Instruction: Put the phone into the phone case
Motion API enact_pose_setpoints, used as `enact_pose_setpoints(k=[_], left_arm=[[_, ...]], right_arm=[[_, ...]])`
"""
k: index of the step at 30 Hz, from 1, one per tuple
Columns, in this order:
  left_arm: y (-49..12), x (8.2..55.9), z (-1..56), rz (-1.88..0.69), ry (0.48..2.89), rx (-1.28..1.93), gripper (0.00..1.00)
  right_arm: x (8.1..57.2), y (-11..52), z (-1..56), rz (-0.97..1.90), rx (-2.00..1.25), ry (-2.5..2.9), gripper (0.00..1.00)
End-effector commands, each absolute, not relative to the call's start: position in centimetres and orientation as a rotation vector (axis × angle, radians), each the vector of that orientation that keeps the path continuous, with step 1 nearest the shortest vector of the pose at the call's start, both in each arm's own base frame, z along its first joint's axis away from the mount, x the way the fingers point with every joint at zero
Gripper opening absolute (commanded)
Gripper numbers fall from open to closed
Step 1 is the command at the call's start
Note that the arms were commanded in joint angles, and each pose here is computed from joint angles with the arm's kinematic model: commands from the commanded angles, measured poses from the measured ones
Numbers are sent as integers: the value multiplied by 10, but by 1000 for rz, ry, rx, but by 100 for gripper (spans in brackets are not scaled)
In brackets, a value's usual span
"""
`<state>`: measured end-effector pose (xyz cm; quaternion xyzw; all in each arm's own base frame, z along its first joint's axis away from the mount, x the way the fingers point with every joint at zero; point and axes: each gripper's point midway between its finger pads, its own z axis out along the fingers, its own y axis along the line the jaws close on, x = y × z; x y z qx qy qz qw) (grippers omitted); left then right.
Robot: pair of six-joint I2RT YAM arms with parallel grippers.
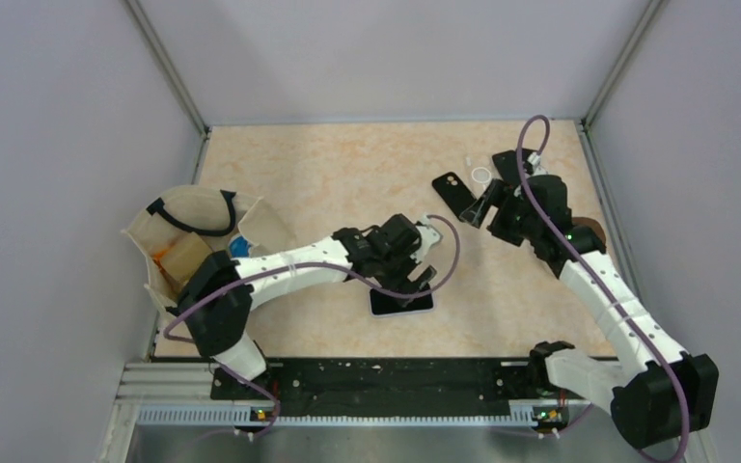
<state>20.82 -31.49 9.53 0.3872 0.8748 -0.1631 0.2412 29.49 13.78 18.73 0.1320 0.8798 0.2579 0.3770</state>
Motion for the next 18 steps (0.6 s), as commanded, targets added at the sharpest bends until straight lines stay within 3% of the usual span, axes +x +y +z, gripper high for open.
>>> enact_pose_setpoints(k=[1, 18], left_arm=[[-329, 206, 78, -347, 2268, 1360, 99], [-341, 199, 32, -324, 2131, 1593, 99]], right_arm=[[283, 139, 195, 731, 309, 2261, 80], [273, 143, 191, 773, 293, 2279, 81]])
